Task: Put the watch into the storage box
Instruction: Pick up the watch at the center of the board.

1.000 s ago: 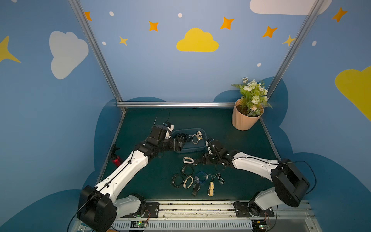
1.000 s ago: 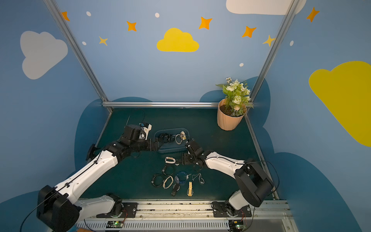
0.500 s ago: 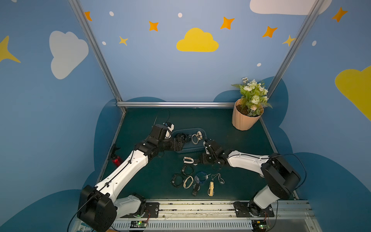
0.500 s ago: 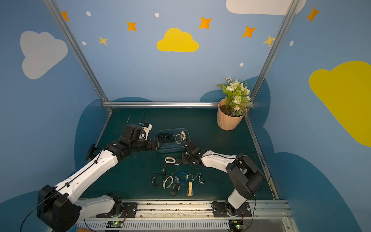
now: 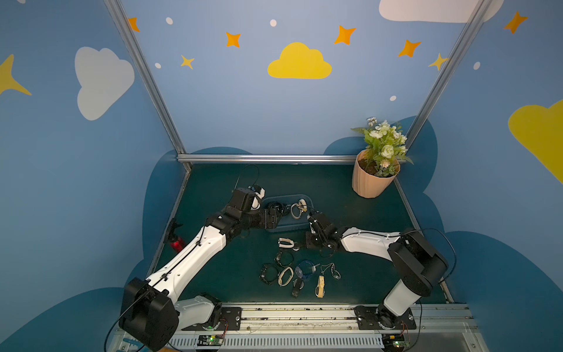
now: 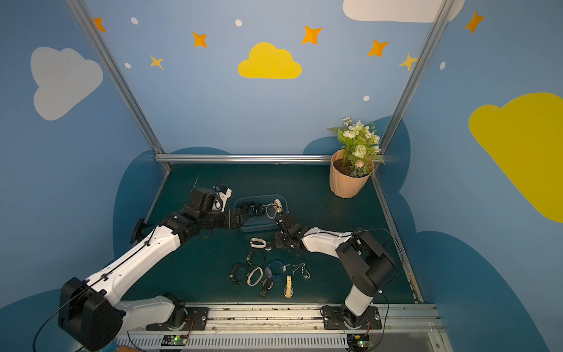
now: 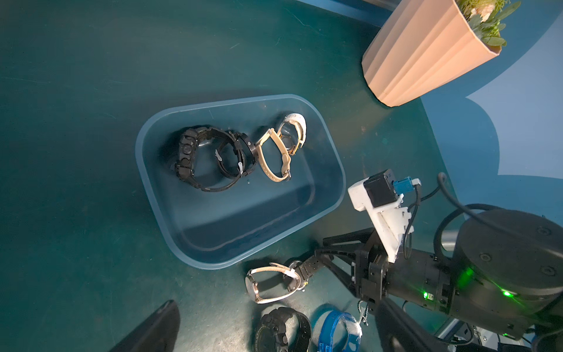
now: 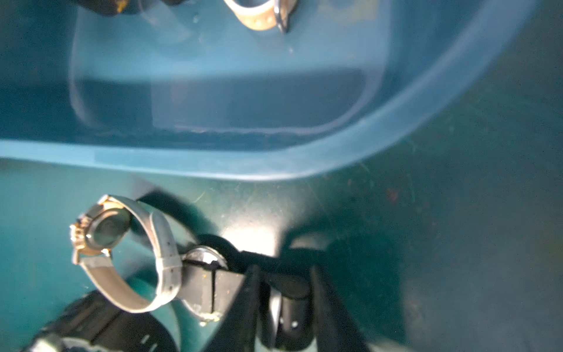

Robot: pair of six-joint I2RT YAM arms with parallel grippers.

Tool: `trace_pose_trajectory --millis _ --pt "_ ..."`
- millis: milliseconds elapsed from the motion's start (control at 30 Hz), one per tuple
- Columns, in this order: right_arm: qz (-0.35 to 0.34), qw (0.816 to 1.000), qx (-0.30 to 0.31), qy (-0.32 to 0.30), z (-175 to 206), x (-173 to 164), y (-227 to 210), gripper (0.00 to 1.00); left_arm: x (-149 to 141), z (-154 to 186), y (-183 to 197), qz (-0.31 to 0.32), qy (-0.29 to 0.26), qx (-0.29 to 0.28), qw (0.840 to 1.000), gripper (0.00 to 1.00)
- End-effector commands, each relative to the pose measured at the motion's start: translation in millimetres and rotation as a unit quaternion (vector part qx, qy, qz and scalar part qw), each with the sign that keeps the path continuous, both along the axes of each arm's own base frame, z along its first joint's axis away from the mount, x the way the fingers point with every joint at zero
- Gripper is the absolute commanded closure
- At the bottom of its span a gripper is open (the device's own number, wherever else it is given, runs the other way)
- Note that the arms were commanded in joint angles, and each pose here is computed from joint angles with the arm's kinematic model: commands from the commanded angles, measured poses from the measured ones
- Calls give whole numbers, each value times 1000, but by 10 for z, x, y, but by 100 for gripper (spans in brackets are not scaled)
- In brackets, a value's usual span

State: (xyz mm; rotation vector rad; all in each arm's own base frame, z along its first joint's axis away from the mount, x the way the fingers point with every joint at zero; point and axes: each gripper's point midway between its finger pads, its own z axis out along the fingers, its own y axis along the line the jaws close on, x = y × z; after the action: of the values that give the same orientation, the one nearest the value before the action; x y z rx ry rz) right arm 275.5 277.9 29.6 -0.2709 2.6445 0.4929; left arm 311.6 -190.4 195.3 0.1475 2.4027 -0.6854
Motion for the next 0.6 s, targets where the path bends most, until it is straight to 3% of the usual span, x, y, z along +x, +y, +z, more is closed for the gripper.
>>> trace_pose_trajectory --millis 0,167,567 --pt "-1 1000 -11 -8 31 41 10 83 19 57 13 -1 -3 6 1000 0" --pt "-1 999 -15 -31 193 64 -41 100 29 41 7 -1 -1 6 1000 0" --pt "-5 992 -54 -114 861 105 -352 100 46 18 11 0 7 10 1000 0"
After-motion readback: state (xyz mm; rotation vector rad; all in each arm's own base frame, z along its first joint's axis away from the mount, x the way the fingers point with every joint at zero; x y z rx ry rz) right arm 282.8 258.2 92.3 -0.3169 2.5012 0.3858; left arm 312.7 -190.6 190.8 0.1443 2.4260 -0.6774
